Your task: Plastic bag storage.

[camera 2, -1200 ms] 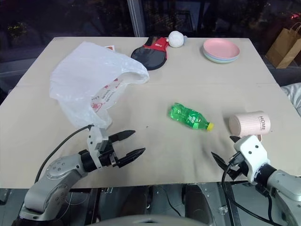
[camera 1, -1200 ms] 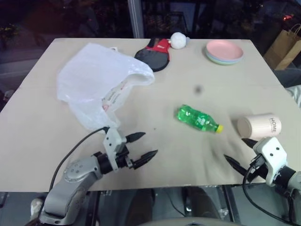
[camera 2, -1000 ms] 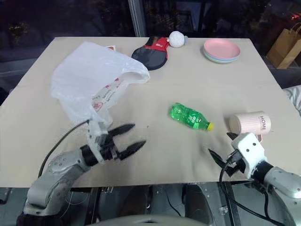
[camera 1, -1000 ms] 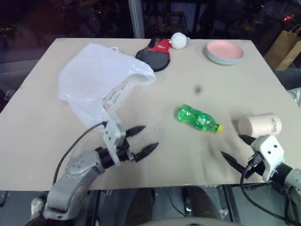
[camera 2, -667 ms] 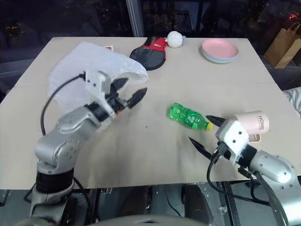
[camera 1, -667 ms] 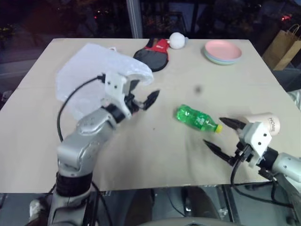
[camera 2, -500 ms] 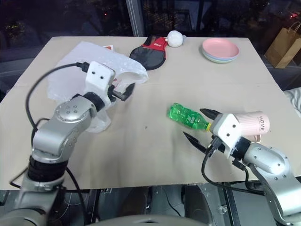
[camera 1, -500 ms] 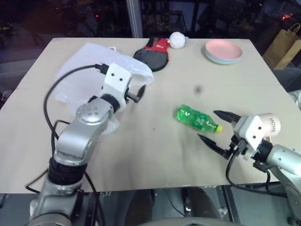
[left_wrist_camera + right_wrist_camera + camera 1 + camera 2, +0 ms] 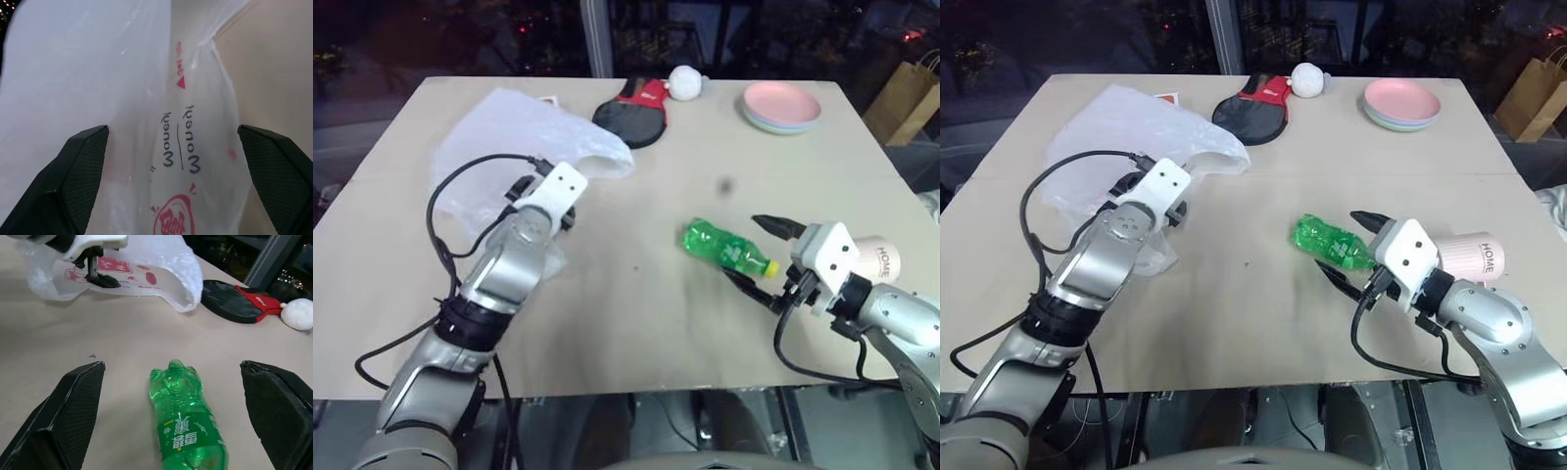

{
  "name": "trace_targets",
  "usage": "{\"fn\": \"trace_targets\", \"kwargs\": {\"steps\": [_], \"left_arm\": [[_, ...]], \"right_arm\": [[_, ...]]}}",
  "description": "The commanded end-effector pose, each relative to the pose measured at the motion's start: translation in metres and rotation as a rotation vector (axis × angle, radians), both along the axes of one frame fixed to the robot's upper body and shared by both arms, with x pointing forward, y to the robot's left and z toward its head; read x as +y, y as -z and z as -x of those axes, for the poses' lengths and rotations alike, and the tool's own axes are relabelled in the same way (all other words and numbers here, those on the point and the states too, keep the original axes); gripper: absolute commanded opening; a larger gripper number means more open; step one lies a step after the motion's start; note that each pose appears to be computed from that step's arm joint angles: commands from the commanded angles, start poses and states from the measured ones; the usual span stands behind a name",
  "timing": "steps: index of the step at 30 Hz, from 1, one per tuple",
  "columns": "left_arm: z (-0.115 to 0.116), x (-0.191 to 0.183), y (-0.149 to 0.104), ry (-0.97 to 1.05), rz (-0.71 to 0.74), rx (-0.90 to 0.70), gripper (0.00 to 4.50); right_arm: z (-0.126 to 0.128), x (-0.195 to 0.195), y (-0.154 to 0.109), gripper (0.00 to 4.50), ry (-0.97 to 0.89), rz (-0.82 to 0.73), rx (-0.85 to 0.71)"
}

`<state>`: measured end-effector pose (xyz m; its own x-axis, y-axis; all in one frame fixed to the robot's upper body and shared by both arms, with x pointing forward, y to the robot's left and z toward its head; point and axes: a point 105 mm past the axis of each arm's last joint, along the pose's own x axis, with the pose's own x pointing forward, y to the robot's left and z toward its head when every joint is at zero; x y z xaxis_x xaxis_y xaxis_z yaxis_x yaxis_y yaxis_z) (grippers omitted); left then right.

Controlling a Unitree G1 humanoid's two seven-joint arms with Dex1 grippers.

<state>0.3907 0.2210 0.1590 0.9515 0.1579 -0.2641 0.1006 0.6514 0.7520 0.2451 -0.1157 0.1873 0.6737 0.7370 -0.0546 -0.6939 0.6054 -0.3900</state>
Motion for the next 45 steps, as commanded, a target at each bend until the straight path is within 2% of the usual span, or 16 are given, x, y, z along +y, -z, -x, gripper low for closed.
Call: {"fn": "trace_targets", "kwargs": {"steps": [1,4,5,6,7,9,11,13,14,16,22,25,29,33,40,45], "left_arm": [[-0.012,0.016,-0.019,-0.046,-0.06,-0.079,4.36],[-0.018,0.022,-0.023,-0.062,-0.103,-0.101,3.6],[-0.02,0.023,-0.022,-0.064,-0.116,-0.1,3.12],[-0.022,0.024,-0.022,-0.065,-0.13,-0.104,3.05],[-0.023,0.024,-0.022,-0.064,-0.138,-0.11,2.38],[-0.025,0.026,-0.021,-0.061,-0.152,-0.115,1.99],[-0.027,0.03,-0.02,-0.062,-0.108,-0.118,1.0],[-0.028,0.029,-0.023,-0.034,0.029,-0.125,0.26],[-0.028,0.027,-0.025,-0.008,0.091,-0.126,0.05],[-0.027,0.026,-0.03,0.025,0.207,-0.132,0.05],[-0.019,0.041,-0.039,0.048,0.318,-0.114,0.05],[-0.015,0.034,-0.04,0.098,0.409,-0.082,0.05],[-0.002,0.004,-0.035,0.227,0.674,0.069,0.05],[0.011,-0.028,-0.048,0.327,0.932,0.184,0.05],[0.026,-0.07,-0.069,0.437,1.131,0.318,0.05],[0.034,-0.099,-0.081,0.491,1.249,0.407,0.05]], "right_arm": [[0.006,0.004,-0.009,4.49,-0.007,-0.001,-0.043],[0.007,0.004,-0.009,4.5,0.001,-0.005,-0.042],[0.007,0.004,-0.008,4.5,0.003,-0.007,-0.041],[0.007,0.004,-0.008,4.5,0.005,-0.008,-0.04],[0.007,0.004,-0.007,4.5,0.005,-0.009,-0.039],[0.007,0.005,-0.007,4.5,0.005,-0.011,-0.038],[0.006,0.005,-0.006,4.5,0.006,-0.016,-0.037],[0.006,0.005,-0.006,4.5,0.005,-0.015,-0.038],[0.006,0.005,-0.006,4.5,0.005,-0.015,-0.038],[0.007,0.005,-0.006,4.5,0.002,-0.012,-0.041],[0.011,0.007,-0.01,4.5,-0.029,-0.023,-0.082],[0.015,0.009,-0.015,4.5,-0.052,-0.031,-0.118],[0.017,0.01,-0.015,4.5,-0.068,-0.024,-0.142],[0.018,0.008,-0.011,4.5,-0.064,-0.013,-0.14],[0.02,0.003,-0.007,4.5,-0.022,0.002,-0.131],[0.018,-0.006,0.009,4.5,0.037,0.05,-0.046]]}}
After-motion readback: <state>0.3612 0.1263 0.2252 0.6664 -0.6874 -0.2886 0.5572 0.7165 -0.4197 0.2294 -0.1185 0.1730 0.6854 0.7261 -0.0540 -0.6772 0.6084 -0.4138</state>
